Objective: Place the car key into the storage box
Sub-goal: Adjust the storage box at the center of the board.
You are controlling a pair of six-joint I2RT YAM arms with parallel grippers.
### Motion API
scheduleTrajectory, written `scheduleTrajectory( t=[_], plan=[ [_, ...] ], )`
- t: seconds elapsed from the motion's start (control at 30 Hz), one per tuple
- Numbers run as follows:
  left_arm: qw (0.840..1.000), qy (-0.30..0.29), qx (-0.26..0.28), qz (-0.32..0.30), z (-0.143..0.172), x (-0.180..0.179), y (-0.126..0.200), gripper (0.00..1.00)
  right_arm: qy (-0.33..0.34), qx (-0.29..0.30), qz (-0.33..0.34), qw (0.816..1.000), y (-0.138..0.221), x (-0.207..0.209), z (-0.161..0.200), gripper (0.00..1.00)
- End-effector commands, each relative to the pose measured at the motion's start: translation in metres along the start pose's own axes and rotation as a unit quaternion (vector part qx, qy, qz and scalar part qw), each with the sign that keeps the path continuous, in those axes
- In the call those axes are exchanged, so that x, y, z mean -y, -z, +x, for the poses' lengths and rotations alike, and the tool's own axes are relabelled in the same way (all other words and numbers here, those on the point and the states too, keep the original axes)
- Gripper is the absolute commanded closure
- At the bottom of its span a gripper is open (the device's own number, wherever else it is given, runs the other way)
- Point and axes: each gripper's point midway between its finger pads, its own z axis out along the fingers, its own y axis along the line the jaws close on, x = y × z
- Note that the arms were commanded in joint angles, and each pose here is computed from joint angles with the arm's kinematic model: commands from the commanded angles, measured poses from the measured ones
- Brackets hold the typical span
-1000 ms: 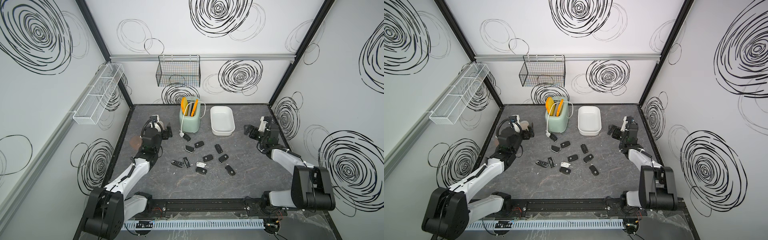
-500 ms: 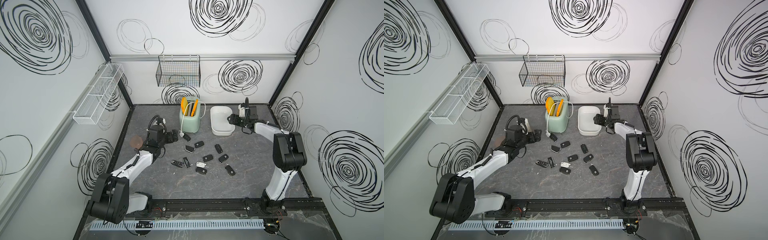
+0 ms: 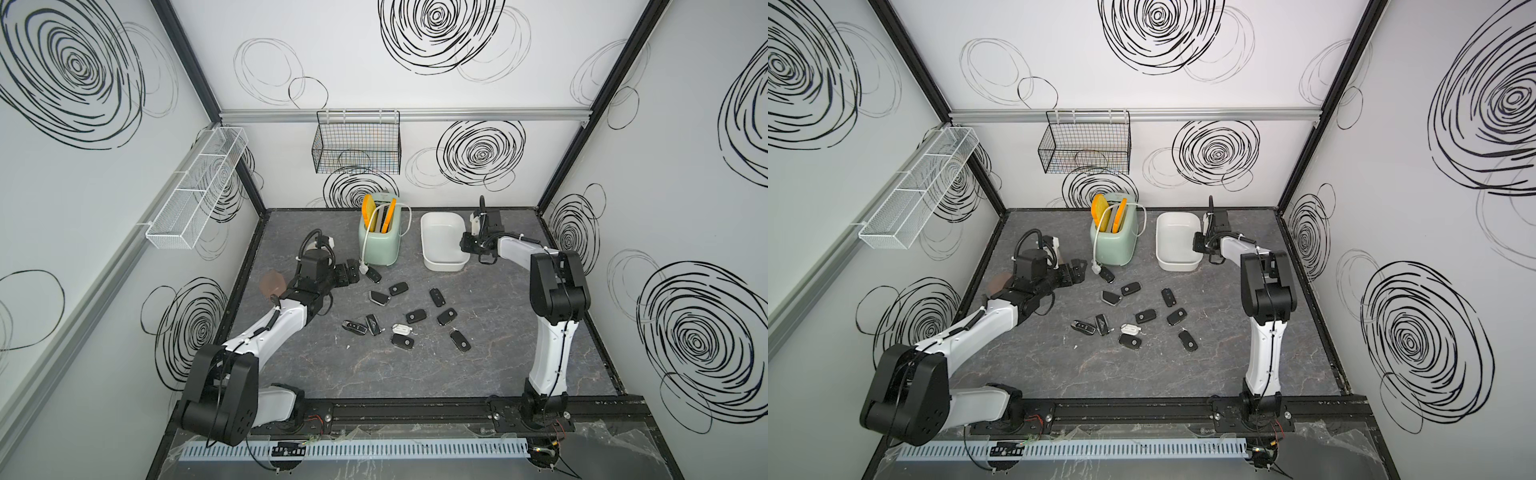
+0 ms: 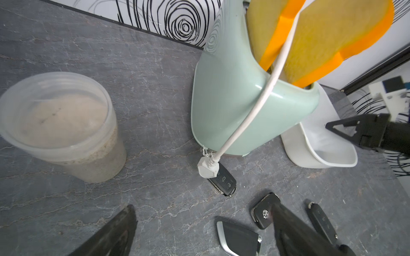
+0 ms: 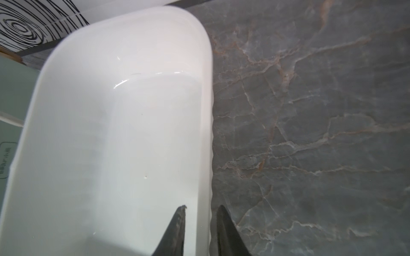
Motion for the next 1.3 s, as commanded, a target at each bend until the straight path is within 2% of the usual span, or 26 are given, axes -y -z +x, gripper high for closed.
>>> scheduleTrajectory(
  t=[0.0, 0.07, 0.1, 0.23, 0.47, 0.6, 0.77, 1.0, 1.27],
  plan=[
    [0.999, 0.019, 0.034, 0.016, -0.024, 0.010, 0.010, 0.02, 0.005, -0.002, 0.003, 1.000, 0.002, -0.004, -0.004, 0.86],
    [0.999, 0.020, 0.032, 0.011, -0.023, 0.008, 0.011, 0.02, 0.004, 0.000, -0.002, 1.000, 0.008, -0.009, -0.005, 0.93],
    [0.999, 0.021, 0.031, 0.009, -0.023, 0.008, 0.011, 0.02, 0.005, 0.001, -0.004, 1.000, 0.011, -0.010, -0.006, 0.94],
    [0.999, 0.022, 0.026, 0.016, -0.019, 0.015, 0.013, 0.02, 0.008, 0.008, -0.010, 1.000, 0.033, -0.020, -0.005, 0.94],
    [0.999, -0.017, -0.014, 0.039, 0.014, 0.054, 0.022, 0.02, 0.012, 0.020, -0.032, 0.999, 0.066, -0.042, 0.015, 0.94],
    [0.996, 0.008, -0.045, 0.072, 0.040, 0.067, 0.035, 0.02, 0.022, 0.009, -0.040, 0.999, 0.064, -0.060, 0.034, 0.94],
    [0.993, 0.041, -0.060, 0.092, 0.058, 0.066, 0.057, 0.02, 0.036, 0.006, -0.041, 0.999, 0.053, -0.080, 0.046, 0.95],
    [0.993, 0.055, -0.046, 0.097, 0.058, 0.062, 0.077, 0.02, 0.046, 0.000, -0.025, 0.999, 0.038, -0.086, 0.055, 0.95],
    [0.993, 0.052, -0.041, 0.097, 0.054, 0.064, 0.079, 0.02, 0.054, -0.009, 0.010, 0.998, 0.037, -0.075, 0.065, 0.98]
  ],
)
